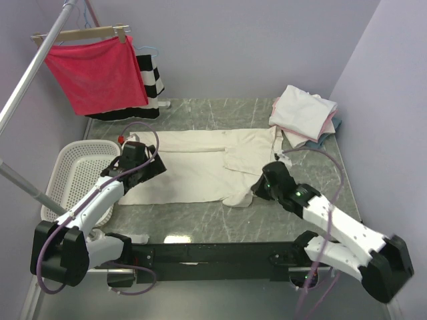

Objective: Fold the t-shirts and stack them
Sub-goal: Fold the tshirt

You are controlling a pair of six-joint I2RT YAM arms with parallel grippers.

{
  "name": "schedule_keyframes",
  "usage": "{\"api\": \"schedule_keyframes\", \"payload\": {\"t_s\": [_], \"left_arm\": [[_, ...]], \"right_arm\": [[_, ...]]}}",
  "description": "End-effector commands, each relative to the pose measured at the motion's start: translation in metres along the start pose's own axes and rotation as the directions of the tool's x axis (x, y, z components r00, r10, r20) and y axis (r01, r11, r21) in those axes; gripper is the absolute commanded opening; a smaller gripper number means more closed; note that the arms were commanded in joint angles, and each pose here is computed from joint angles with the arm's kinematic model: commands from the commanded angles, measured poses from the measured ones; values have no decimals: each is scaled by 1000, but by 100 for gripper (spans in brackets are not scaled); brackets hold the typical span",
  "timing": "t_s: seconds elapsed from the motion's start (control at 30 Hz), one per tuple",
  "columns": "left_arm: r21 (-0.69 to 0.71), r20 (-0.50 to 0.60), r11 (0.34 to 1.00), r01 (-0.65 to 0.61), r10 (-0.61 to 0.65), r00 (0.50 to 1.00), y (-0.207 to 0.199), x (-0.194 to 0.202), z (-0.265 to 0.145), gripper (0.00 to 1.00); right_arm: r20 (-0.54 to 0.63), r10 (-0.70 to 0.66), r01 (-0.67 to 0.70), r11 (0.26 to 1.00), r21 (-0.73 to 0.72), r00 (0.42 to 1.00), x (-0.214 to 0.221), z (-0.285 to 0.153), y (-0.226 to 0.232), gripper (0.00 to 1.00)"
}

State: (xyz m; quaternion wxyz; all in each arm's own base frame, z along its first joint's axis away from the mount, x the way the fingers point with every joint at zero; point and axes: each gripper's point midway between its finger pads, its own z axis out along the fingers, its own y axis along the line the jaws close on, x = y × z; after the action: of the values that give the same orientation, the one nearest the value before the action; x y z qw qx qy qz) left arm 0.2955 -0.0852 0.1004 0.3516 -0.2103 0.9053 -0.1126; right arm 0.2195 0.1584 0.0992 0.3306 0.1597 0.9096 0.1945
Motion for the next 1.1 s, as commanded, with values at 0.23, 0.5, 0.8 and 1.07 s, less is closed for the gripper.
{"api": "schedule_keyframes", "payload": {"t_s": [0.23,0.5,0.8,1.07], "left_arm": [[-53,-4,998,-14,14,1000,4,-6,3,99],[-75,-27,997,-19,17,999,7,-1,8,99],[-68,-59,997,-35,31,998,3,3,16,99],[-71,-79,997,-41,35,996,4,7,20,100]], "right_arm": [[78,-127,123,991,58,989,-97,81,42,15],[98,-174,166,982,86,980,-109,61,38,76],[-178,-91,83,995,-49,980,-17,36,19,61],[-319,-54,13,992,-129,946,40,40,25,59]]}}
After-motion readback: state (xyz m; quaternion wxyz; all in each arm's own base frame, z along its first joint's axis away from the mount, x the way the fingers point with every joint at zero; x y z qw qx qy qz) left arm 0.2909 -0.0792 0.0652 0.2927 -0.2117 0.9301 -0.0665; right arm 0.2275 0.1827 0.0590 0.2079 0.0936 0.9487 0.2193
